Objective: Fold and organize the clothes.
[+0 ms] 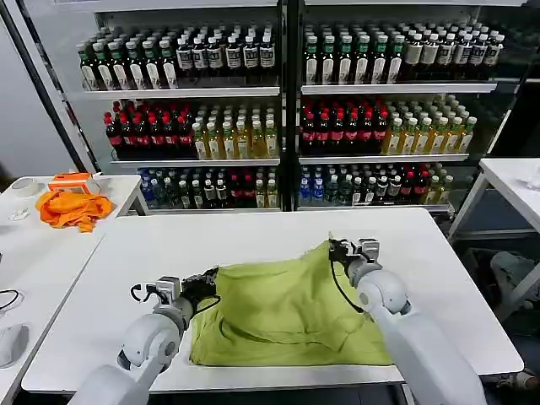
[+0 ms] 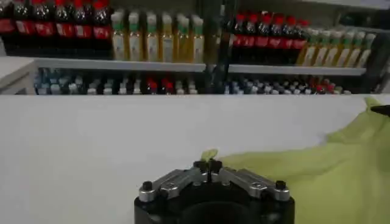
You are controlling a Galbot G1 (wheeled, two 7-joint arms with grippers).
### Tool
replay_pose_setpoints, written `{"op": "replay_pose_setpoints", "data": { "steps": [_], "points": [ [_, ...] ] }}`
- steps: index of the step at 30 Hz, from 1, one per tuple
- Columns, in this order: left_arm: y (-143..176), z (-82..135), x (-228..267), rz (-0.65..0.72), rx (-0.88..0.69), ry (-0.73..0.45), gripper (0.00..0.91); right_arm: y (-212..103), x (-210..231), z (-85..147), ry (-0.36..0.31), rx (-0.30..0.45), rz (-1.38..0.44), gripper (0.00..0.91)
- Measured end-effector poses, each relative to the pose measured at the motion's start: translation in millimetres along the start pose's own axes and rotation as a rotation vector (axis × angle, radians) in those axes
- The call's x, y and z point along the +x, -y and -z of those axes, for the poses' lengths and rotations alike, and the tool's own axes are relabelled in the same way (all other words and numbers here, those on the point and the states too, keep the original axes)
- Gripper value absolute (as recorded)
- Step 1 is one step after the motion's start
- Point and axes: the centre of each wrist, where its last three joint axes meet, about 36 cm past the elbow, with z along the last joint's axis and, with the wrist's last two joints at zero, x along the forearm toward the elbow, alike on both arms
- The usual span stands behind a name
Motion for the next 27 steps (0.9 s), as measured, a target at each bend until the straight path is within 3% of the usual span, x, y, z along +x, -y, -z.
{"op": "replay_pose_setpoints", "data": {
  "steps": [15,27],
  "points": [
    [1,-18,40,-0.021,-0.022,-0.014,0.020,3,105,-30,0.052,-0.017,-0.001,0.000],
    [-1,-42,47,-0.012,-0.081,-0.080,0.020,1,157,-61,0.006,-0.052,-0.049,0.000]
  ]
}}
